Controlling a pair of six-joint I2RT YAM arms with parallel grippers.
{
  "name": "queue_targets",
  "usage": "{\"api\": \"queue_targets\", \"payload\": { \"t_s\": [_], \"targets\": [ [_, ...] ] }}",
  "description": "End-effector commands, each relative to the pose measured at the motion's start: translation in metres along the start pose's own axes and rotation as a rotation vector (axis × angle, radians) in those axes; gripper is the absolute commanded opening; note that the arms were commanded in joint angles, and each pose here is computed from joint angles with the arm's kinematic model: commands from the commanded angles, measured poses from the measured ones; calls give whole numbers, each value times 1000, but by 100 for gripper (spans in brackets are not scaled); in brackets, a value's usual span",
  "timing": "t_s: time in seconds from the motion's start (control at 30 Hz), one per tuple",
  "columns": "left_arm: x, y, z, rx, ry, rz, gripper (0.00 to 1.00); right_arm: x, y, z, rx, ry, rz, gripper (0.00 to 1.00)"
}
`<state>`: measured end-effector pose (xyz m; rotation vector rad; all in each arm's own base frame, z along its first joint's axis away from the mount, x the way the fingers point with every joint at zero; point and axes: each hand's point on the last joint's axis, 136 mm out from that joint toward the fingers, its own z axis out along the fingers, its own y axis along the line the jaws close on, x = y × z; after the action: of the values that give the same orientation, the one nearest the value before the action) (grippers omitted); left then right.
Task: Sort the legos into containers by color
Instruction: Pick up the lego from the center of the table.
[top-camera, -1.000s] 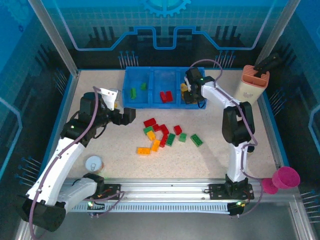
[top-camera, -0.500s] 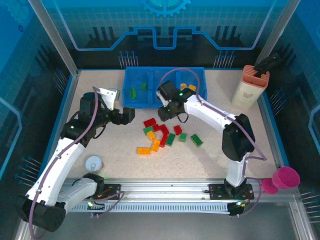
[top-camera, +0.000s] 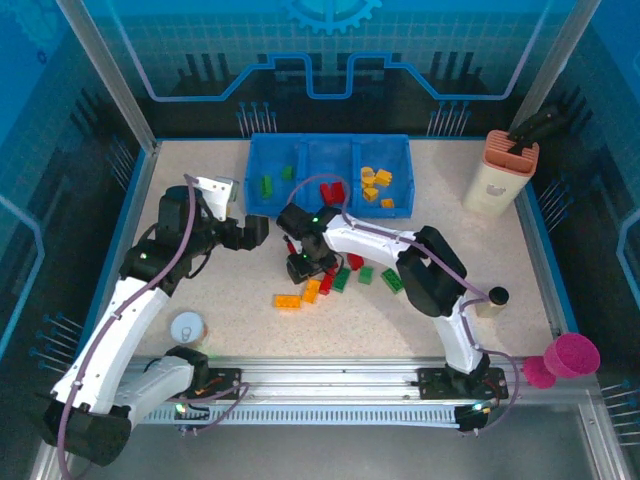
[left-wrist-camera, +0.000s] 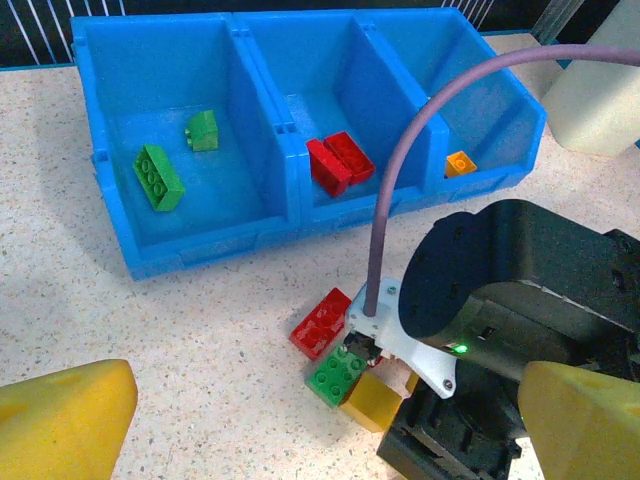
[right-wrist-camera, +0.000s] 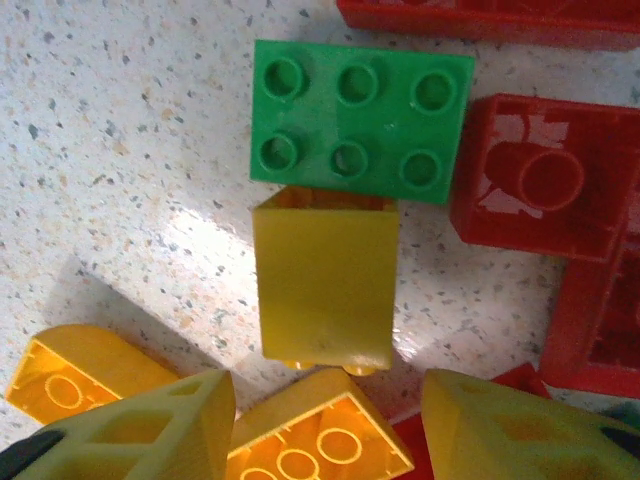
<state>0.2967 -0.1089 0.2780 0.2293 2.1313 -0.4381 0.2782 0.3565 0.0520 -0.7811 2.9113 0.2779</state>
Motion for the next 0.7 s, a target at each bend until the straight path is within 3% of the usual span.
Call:
{"api": "queue_targets", "payload": {
  "t_s": [0.0,0.37,0.53,0.67],
  "targets": [
    [3,7,-1,-23,-4,-9,99,-4,7,1,-14,7,16,53],
    [4,8,-1,-30,0,-13,99,-13,6,33,6,37,-16,53],
    [5,9,-1,-33,1,-14,99,-9,-2,37,46,55,-25,36],
    [6,9,0,-34,3,-12,99,-5,-8,19,67,37,-45,28]
  ]
}}
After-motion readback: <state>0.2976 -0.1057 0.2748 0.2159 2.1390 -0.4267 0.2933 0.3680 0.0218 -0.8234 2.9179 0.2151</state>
